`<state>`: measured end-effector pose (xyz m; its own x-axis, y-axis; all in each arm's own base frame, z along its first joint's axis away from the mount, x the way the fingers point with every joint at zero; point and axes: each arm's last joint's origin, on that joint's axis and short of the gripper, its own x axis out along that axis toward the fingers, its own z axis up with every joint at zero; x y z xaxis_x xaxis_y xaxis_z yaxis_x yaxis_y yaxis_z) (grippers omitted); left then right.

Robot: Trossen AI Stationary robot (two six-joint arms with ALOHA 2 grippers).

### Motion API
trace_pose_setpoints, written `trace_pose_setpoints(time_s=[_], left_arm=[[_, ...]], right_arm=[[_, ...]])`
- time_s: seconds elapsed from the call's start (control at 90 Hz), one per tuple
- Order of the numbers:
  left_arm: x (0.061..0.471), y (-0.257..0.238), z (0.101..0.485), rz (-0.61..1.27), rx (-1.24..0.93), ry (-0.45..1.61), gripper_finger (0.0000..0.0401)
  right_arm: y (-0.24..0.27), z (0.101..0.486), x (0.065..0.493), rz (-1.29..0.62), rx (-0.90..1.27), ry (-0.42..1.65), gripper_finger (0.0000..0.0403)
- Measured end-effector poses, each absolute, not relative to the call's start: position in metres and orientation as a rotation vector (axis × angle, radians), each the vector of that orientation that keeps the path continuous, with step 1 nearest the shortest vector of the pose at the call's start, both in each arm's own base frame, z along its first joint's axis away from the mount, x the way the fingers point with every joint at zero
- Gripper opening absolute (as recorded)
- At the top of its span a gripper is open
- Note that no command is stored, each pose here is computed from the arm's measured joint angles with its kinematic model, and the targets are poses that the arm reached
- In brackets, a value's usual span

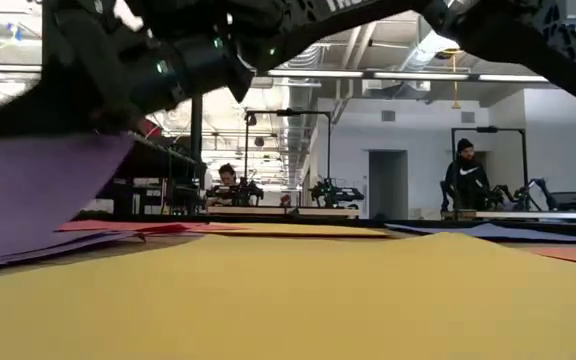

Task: Organize paper
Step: Stack the purple paper on top of the purple paper

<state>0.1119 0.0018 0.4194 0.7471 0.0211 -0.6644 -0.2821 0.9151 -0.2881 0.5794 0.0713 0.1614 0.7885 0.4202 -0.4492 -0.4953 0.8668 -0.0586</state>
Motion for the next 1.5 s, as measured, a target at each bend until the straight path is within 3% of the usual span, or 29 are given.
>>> trace_pose_setpoints(time_s=[0.144,0.522,0.644,0.878,1.022,1.233,1.5], left_arm=[[0.118,0.002,0.418,0.169,-0.374,0.731,0.0107],[0.121,0.002,0.416,0.168,-0.365,0.743,0.0107],[0.120,0.002,0.416,0.161,-0.345,0.750,0.0107],[0.113,0.002,0.411,0.166,-0.321,0.827,0.0107],[0.112,0.002,0.412,0.156,-0.291,0.822,0.0107],[0.110,0.002,0.412,0.153,-0.285,0.815,0.0107],[0.107,0.002,0.413,0.152,-0.289,0.801,0.0107]], right_arm=[[0.069,0.159,0.580,0.338,-0.275,0.470,0.0135],[0.040,0.159,0.583,0.225,-0.270,0.492,0.0134],[0.040,0.173,0.578,0.199,-0.132,0.528,0.0134],[0.081,0.244,0.538,0.313,0.167,0.700,0.0134],[0.108,0.214,0.523,0.322,0.166,0.934,0.0134],[0.130,0.170,0.520,0.253,0.230,1.103,0.0134],[0.115,0.143,0.526,0.134,0.231,1.125,0.0134]])
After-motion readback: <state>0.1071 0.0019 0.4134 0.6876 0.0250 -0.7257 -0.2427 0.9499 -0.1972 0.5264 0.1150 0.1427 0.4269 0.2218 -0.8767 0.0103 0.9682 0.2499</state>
